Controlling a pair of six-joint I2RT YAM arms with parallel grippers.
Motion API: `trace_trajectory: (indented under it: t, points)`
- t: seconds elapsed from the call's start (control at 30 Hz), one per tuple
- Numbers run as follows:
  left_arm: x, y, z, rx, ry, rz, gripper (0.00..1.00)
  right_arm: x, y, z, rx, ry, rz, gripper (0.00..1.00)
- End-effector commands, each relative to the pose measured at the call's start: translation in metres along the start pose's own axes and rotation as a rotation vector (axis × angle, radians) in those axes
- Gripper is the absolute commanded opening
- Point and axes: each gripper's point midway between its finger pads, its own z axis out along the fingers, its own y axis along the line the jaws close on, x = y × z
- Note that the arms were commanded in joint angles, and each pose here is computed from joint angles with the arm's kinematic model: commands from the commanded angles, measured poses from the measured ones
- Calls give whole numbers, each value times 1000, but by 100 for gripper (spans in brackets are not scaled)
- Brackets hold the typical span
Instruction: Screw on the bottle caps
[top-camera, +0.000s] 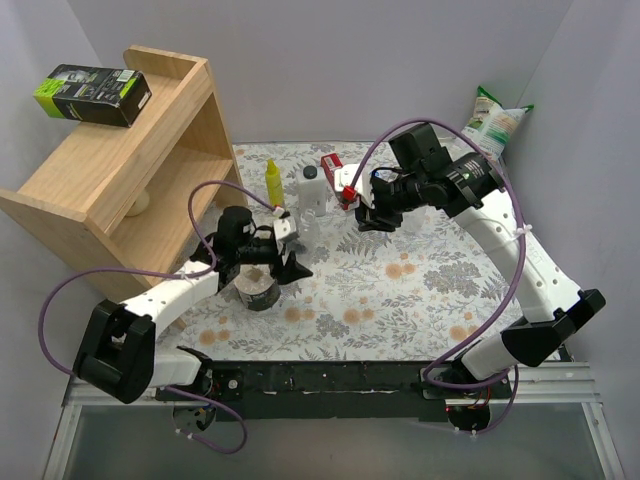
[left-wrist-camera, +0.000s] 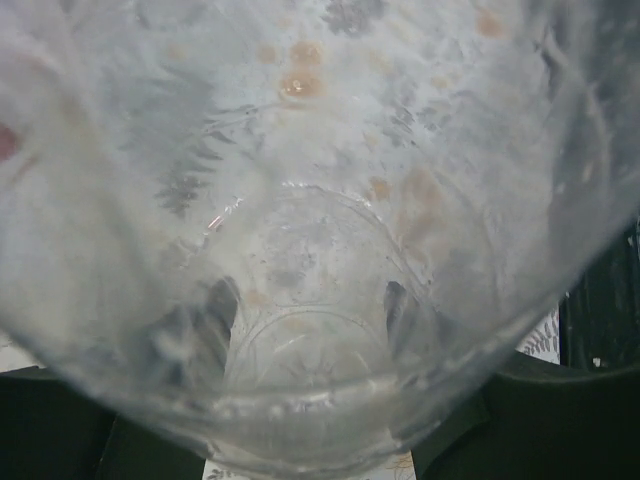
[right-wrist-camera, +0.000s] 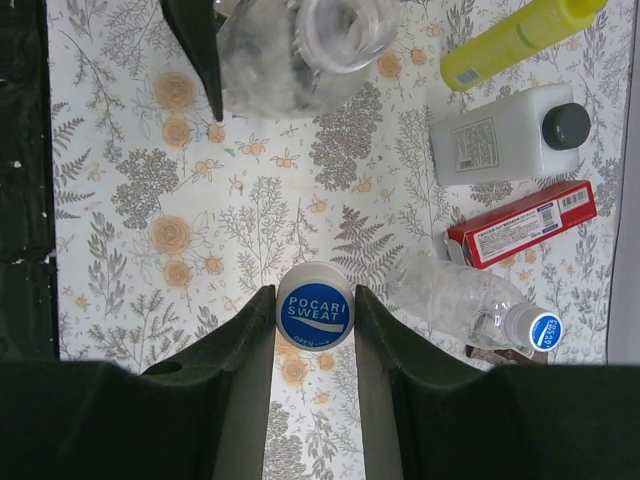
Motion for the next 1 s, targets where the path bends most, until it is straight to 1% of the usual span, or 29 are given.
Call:
trace_trajectory:
  t: [0.0, 0.07, 0.13, 0.2, 0.23, 0.27, 0.4, 0.6, 0.97]
  points:
    - [14, -24, 15, 61, -32, 154, 0, -19, 11, -18, -4, -58, 51, 21]
    - [19, -28, 22, 76, -38, 151, 0, -20, 16, -17, -30, -73, 50, 21]
    - [33, -36, 30, 99, -18, 158, 0, -17, 21, -10, -57, -79, 53, 22]
    - [37, -43, 37, 105, -23, 223, 0, -18, 22, -6, -82, -89, 41, 22]
    - [49, -46, 36, 100, -12, 221, 0, -18, 24, -3, -97, -92, 35, 22]
    - [47, -46, 38, 92, -30, 250, 0, -19, 28, -3, -121, -92, 32, 23]
    - [60, -60, 41, 113, -11, 272, 0, -25, 37, 11, -195, -105, -20, 23]
    - [61, -60, 41, 101, -7, 283, 0, -19, 60, 29, -296, -73, -105, 23]
    - [55, -58, 44, 88, -31, 317, 0, -18, 74, 46, -351, -53, -164, 25]
